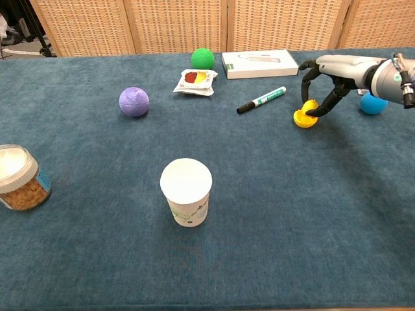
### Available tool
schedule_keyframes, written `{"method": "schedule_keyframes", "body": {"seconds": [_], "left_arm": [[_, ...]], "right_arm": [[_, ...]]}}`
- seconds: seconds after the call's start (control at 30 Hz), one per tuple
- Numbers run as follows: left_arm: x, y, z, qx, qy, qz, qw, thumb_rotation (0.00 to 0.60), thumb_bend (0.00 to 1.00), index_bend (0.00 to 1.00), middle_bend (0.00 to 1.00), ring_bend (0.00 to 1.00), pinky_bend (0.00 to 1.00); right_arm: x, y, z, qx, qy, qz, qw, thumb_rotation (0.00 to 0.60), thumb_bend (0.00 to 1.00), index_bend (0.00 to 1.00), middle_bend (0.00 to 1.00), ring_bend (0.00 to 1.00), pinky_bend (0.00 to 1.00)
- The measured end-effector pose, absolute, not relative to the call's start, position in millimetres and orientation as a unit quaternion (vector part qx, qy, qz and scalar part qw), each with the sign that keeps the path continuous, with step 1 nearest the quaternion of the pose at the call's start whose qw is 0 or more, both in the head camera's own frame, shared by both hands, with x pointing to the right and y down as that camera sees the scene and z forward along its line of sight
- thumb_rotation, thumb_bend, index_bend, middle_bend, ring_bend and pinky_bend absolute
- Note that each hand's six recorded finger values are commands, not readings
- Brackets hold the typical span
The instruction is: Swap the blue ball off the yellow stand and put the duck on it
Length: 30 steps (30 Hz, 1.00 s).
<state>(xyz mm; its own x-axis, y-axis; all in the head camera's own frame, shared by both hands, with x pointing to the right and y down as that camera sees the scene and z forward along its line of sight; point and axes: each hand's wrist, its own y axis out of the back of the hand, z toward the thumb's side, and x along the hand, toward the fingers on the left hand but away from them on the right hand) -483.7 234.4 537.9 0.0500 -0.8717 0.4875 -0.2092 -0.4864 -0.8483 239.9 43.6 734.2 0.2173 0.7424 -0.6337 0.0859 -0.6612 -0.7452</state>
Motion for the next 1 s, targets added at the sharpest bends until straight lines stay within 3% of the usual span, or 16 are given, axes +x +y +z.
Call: {"method": "schedule_keyframes", "body": {"seconds": [0.17,0.4,0.5,0.87,0.93,1.0], "left_arm": [[-484.0,234.4,538.2,-0.659,0.410,-0.556,0.298,0.600,0.00,0.00,0.00,0.00,0.00],[-484.4,234.0,538.0,-0.659,0.410,-0.555,0.299,0.600,0.00,0.00,0.00,0.00,0.00],[-484.2,234.0,538.1,-0.659,0.409,-0.555,0.299,0.600,0.00,0.00,0.00,0.00,0.00],[-483.5,234.2,537.1,-0.660,0.410,-0.553,0.300,0.600,0.00,0.00,0.00,0.00,0.00],[-483.6,234.2,536.4,-0.660,0.411,-0.552,0.300,0.600,0.00,0.00,0.00,0.00,0.00],[-484.2,234.1,534.5,-0.659,0.415,-0.550,0.302,0.600,0.00,0.00,0.00,0.00,0.00]], "right_arm": [[237.1,44.1,736.5,-0.721,-0.288,0.557,0.295,0.600,0.40,0.53,0.00,0.00,0.00],[236.2,44.7,737.0,-0.723,-0.287,0.558,0.289,0.600,0.35,0.33,0.00,0.00,0.00],[235.3,45.1,736.0,-0.724,-0.286,0.558,0.288,0.600,0.34,0.29,0.00,0.00,0.00],[231.2,46.6,721.0,-0.728,-0.290,0.545,0.297,0.600,0.34,0.27,0.00,0.00,0.00],[231.2,48.3,712.0,-0.730,-0.293,0.537,0.303,0.600,0.30,0.27,0.00,0.00,0.00],[233.7,50.7,701.0,-0.731,-0.298,0.529,0.313,0.600,0.15,0.23,0.00,0.00,0.00]]}}
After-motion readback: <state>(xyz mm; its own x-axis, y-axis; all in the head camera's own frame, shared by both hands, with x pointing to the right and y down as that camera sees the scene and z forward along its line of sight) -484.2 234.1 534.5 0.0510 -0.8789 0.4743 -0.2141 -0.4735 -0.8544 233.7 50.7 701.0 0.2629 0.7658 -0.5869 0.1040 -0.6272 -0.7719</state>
